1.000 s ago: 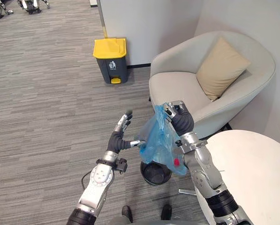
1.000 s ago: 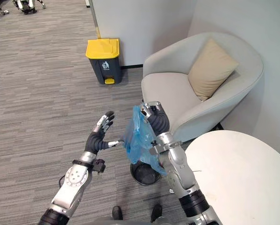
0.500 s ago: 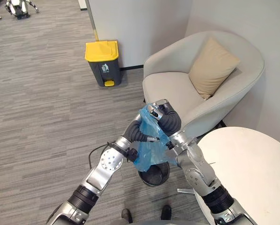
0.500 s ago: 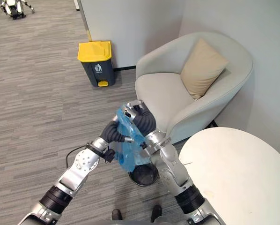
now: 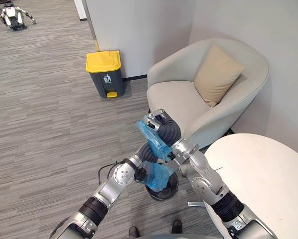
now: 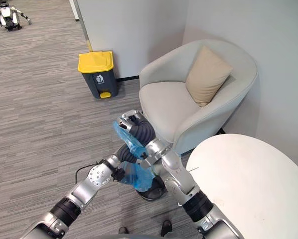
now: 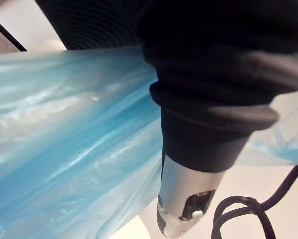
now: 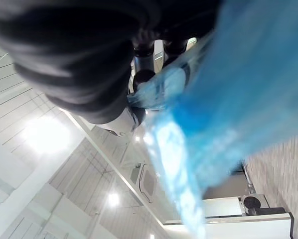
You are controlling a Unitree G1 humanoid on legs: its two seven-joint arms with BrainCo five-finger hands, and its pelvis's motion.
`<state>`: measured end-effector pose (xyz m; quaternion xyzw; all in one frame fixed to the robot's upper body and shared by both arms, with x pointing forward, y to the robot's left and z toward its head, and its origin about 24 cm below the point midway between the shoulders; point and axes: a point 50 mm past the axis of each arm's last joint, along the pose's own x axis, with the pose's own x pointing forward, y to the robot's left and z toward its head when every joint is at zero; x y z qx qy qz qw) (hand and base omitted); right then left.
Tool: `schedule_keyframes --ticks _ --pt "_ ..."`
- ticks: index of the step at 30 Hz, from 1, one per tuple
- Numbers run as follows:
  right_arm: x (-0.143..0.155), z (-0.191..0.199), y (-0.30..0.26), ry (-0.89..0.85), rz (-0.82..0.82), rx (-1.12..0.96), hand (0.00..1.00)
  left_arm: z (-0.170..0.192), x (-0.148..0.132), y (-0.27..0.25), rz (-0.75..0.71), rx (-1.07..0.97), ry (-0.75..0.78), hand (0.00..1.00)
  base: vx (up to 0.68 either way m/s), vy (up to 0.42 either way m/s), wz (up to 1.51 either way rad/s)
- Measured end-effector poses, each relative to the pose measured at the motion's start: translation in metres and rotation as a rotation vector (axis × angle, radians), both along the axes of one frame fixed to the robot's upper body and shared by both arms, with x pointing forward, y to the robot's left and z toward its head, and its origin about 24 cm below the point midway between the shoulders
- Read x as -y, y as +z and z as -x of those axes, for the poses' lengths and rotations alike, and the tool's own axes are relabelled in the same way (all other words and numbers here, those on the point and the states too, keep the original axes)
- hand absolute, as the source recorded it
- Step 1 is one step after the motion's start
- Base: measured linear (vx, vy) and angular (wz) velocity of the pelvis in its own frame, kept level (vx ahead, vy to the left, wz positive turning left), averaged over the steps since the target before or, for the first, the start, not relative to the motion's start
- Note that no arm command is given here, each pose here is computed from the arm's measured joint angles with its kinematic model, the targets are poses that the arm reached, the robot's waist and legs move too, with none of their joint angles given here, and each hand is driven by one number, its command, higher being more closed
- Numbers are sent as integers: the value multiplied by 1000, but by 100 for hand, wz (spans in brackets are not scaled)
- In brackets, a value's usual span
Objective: Gather rubbish on tea table into small bin, then transfer packed bag to large trash can.
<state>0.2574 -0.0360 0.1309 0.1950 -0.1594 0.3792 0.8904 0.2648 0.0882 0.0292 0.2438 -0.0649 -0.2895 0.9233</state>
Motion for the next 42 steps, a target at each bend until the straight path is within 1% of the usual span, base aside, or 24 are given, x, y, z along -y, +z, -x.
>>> schedule_keyframes --ticks 9,16,23,24,26,28,29,30,33,36,42 --pt "-5 0 5 10 -24 6 100 1 5 -10 1 -49 13 0 0 0 0" --pt "-11 -2 16 42 -53 25 100 0 3 -11 1 -51 29 0 0 0 0" --pt "-29 4 22 134 -46 43 100 0 1 -16 -74 -14 57 0 0 0 0" --pt "-31 5 23 144 -43 46 100 0 2 -17 -82 -9 59 100 0 0 0" --pt "-36 8 23 168 -37 50 100 1 4 -21 -90 -16 59 100 0 0 0" --pt "-47 15 15 215 -2 26 100 -5 15 -37 -154 -45 63 100 0 0 0" --pt "-50 15 10 220 17 8 100 -7 18 -40 -171 -54 65 100 0 0 0" --pt "-52 14 2 215 46 -29 100 -12 24 -42 -217 -56 73 100 0 0 0" --pt "-50 11 3 198 40 -37 100 -12 25 -45 -262 -48 77 100 0 0 -5" --pt "-50 8 8 191 31 -30 100 -14 27 -42 -260 -36 73 100 0 0 -1" --pt "-57 10 15 215 -19 -39 100 -17 31 -30 -155 -36 84 100 0 0 0"
